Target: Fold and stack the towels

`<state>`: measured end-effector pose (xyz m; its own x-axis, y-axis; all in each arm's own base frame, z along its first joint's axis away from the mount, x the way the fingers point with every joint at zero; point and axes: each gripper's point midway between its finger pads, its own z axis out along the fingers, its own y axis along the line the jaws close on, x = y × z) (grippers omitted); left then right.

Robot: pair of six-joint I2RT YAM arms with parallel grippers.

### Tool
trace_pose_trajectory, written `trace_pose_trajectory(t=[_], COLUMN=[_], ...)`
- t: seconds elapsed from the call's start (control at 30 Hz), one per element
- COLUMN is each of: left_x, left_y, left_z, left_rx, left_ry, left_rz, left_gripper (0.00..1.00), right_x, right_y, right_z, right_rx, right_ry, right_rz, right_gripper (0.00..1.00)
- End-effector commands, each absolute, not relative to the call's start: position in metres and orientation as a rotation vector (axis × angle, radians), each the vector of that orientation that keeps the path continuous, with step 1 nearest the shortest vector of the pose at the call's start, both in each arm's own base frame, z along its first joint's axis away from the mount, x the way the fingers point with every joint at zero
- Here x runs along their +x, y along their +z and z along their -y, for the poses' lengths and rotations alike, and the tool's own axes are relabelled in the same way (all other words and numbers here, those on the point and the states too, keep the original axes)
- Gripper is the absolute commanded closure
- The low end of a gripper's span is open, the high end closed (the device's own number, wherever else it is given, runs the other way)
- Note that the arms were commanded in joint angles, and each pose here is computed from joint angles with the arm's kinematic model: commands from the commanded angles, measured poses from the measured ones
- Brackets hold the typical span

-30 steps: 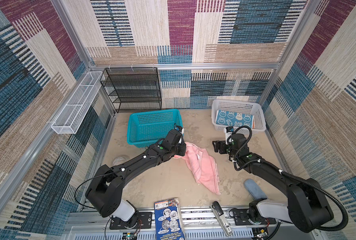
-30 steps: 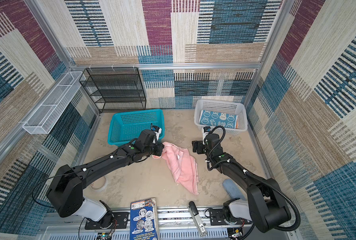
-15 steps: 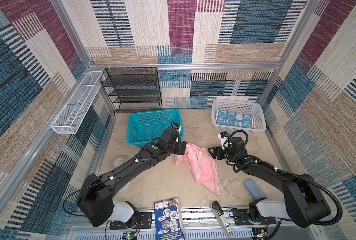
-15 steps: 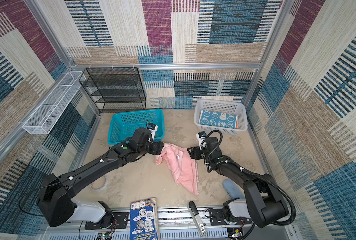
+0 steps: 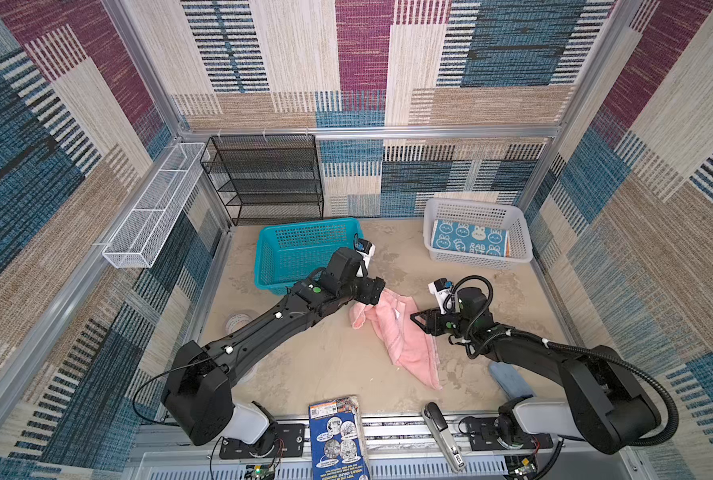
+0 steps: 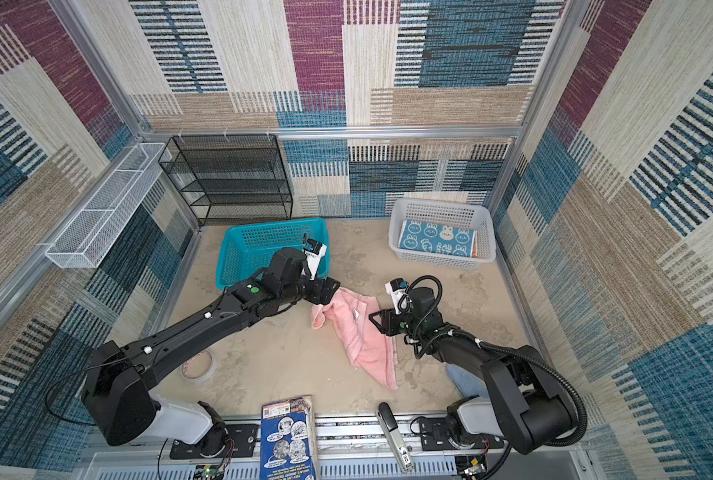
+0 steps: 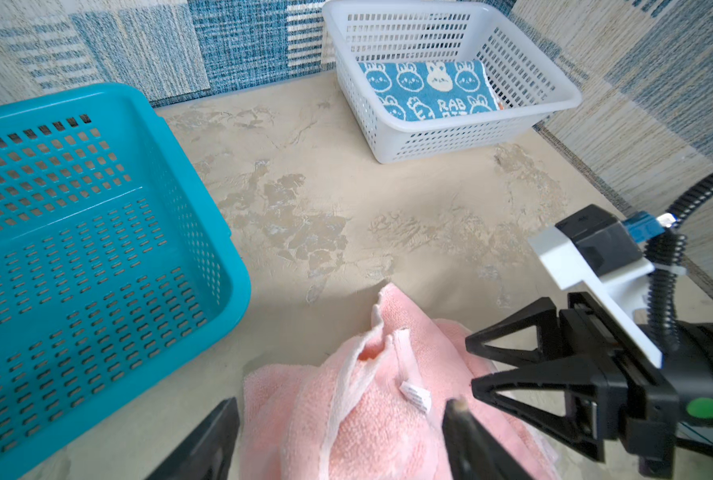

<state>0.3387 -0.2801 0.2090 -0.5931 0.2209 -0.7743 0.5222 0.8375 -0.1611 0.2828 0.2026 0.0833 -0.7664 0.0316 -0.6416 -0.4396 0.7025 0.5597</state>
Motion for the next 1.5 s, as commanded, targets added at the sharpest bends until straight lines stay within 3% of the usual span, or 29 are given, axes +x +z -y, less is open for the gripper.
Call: trace_pose_trajectory(t=[0.0,0.3,0.63,0.7,0.77,0.97,1.03,1.47], left_x=[0.343,0.343,0.340,0.340,0.340,0.339,0.339,0.333], left_y=[0.216,0.206,0.199,0.199,0.200,0.201,0.202,0.208], left_z=[0.288,0.283,0.280,0.279,0.278,0.275,0.274,0.258], left_rx=[0.552,0.553,0.554,0.555,0.555,0.560,0.560,0.559], left_ry=[-0.510,-0.476,-0.461,-0.457,-0.453,-0.438,-0.433,-0.377], left_rz=[-2.177,-2.202,-2.215,-2.216,-2.213,-2.207,-2.202,-2.175], left_gripper=[0.19,0.19,0.19,0.19,0.19,0.18,0.18,0.18], right_x=[0.274,0.238,0.230,0.233,0.237,0.252,0.259,0.359], right_y=[0.085,0.066,0.059,0.058,0.059,0.073,0.079,0.145], right_z=[-0.213,-0.229,-0.251,-0.253,-0.253,-0.250,-0.247,-0.179], right_rx=[-0.310,-0.335,-0.328,-0.313,-0.292,-0.312,-0.325,-0.435], right_ry=[1.040,1.141,1.262,1.270,1.253,1.151,1.091,0.140], right_rz=[-2.271,-2.352,-2.368,-2.371,-2.369,-2.344,-2.336,-2.187], right_gripper=[0.52,0.51,0.53,0.59,0.71,0.91,1.00,1.00])
